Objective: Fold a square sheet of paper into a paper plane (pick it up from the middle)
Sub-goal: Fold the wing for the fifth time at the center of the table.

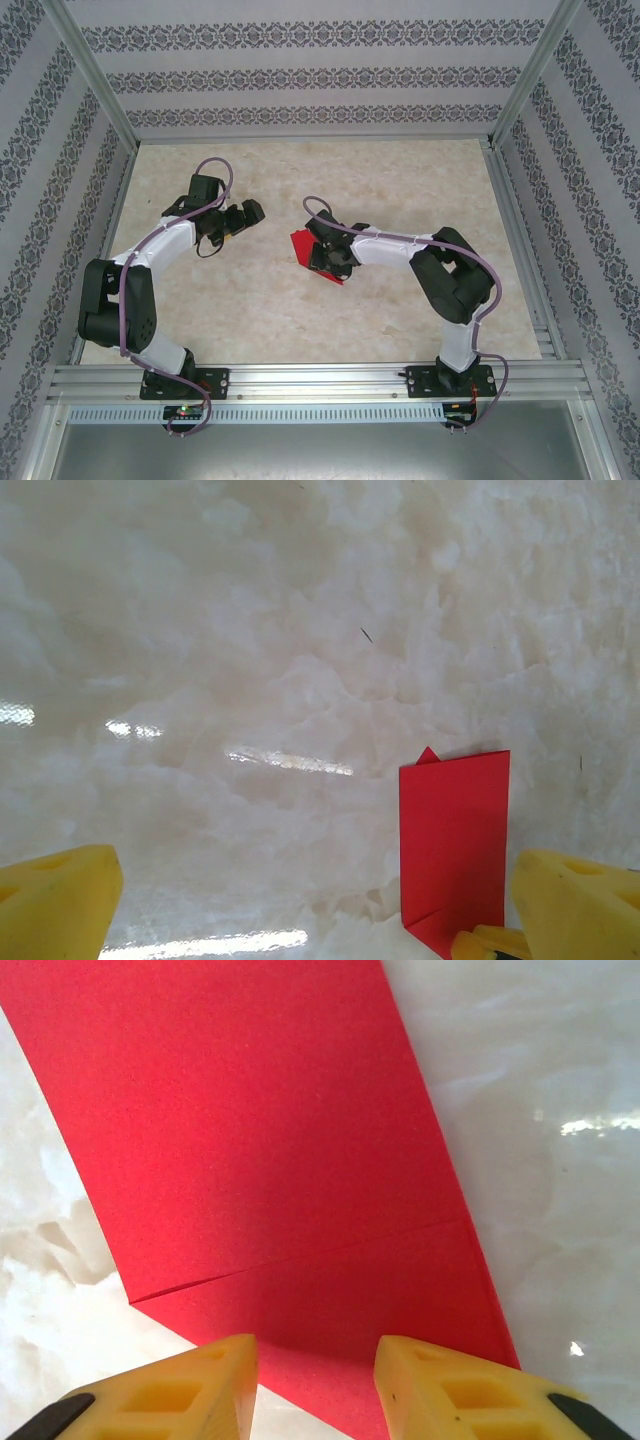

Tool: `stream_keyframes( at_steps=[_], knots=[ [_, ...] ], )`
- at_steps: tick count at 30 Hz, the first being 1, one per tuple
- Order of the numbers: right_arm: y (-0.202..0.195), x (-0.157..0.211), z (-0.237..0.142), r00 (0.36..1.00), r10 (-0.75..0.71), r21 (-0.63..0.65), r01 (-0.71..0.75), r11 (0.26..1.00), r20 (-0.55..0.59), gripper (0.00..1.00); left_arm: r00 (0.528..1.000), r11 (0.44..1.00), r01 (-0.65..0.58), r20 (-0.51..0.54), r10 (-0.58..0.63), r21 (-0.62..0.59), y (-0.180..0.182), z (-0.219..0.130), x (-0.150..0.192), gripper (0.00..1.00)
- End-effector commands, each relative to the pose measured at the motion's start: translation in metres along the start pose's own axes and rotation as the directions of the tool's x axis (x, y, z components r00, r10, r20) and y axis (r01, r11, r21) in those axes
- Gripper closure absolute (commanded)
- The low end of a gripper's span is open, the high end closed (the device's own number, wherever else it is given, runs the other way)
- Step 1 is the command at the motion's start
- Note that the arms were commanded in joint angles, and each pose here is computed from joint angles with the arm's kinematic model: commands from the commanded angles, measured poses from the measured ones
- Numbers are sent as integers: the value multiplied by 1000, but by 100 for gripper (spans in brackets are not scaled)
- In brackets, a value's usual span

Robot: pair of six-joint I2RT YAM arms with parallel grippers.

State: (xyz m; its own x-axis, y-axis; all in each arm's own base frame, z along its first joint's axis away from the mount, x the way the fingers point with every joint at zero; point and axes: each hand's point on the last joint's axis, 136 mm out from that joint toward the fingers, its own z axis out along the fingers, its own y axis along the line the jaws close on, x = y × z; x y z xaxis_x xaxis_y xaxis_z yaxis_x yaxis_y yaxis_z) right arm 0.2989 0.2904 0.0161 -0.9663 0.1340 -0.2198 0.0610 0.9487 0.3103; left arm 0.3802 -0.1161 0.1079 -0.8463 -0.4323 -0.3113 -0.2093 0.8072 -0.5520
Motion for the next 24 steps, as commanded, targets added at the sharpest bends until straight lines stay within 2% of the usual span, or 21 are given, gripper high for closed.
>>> stream_keyframes(
  at_steps=[1,5,11,16,24],
  knots=[
    [-45,20,2,994,-67,108,77,991,-88,61,999,999,-40,9,40,37,-6,3,-2,0],
    [-52,14,-12,986,-140,99,149,984,-90,61,999,998,-42,-5,43,50,-9,6,1,0],
    [-7,-21,-37,994,-86,-74,91,993,69,60,998,995,-47,-34,50,85,-19,11,11,1],
    [-8,-35,-24,994,25,-113,-13,994,107,64,996,989,-27,-82,39,149,-31,16,26,8],
    [-19,-42,-12,988,90,-131,-74,989,123,64,979,977,-8,-196,51,214,-55,29,65,15]
  ],
)
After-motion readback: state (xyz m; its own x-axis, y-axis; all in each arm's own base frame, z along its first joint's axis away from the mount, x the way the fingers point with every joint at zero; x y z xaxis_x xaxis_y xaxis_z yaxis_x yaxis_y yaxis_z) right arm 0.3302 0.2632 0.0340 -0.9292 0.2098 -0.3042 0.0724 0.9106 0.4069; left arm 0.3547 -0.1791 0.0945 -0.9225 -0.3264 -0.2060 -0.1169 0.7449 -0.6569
